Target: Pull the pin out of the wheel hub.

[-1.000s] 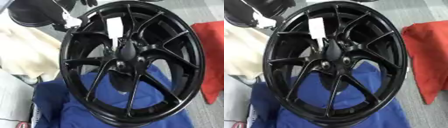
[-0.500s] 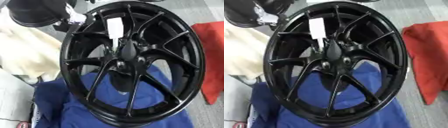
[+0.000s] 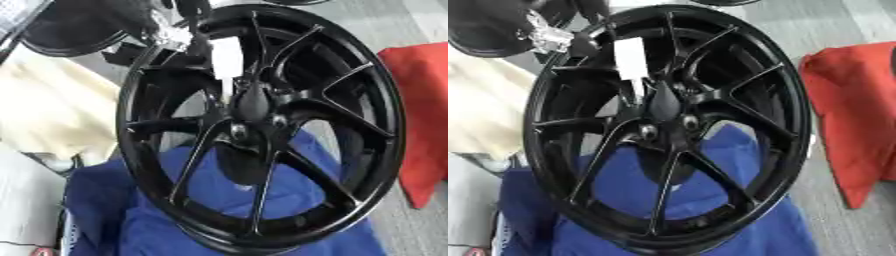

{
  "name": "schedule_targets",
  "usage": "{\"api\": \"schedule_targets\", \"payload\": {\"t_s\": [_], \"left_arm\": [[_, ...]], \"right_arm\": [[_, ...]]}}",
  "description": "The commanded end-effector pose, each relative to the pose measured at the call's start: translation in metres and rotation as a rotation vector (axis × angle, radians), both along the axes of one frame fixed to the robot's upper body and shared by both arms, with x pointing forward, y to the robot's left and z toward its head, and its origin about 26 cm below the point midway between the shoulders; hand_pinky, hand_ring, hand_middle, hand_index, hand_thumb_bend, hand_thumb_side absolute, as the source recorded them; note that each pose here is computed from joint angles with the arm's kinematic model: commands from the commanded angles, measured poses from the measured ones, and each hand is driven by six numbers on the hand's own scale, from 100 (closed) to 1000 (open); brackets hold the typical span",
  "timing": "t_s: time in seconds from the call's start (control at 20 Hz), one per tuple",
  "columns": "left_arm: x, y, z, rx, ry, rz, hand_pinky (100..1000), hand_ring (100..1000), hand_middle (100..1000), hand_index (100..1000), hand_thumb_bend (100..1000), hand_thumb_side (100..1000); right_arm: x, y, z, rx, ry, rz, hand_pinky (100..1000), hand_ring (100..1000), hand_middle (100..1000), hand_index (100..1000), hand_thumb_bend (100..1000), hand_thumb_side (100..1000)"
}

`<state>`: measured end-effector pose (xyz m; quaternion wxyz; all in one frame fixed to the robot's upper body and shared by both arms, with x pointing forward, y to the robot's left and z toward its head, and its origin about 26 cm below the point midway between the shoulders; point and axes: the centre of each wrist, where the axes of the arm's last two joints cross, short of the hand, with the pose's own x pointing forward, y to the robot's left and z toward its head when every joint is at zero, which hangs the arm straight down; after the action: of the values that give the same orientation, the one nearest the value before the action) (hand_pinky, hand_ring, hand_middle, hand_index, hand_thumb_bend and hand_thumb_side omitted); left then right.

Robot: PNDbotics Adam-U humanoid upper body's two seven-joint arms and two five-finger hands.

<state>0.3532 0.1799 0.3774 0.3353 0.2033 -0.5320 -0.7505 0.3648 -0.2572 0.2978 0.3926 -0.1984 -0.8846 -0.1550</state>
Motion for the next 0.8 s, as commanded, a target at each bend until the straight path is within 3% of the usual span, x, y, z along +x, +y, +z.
{"api": "schedule_targets", "payload": {"t_s": [0.05,0.8], "left_arm": [[0.000,0.000,0.009,0.013,-0.028,0.021,910,873,770,905,461,781],[0.015,-0.004,0.004,0.043,-0.067,0.086,927,902,803,922,495,725]], "right_arm": [[-0.003,-0.001,0.010,-0.004,-0.036,0.001,545,611,547,615,114,611],[-0.003,0.001,0.010,0.006,-0.043,0.014,542,611,547,613,121,614]]}}
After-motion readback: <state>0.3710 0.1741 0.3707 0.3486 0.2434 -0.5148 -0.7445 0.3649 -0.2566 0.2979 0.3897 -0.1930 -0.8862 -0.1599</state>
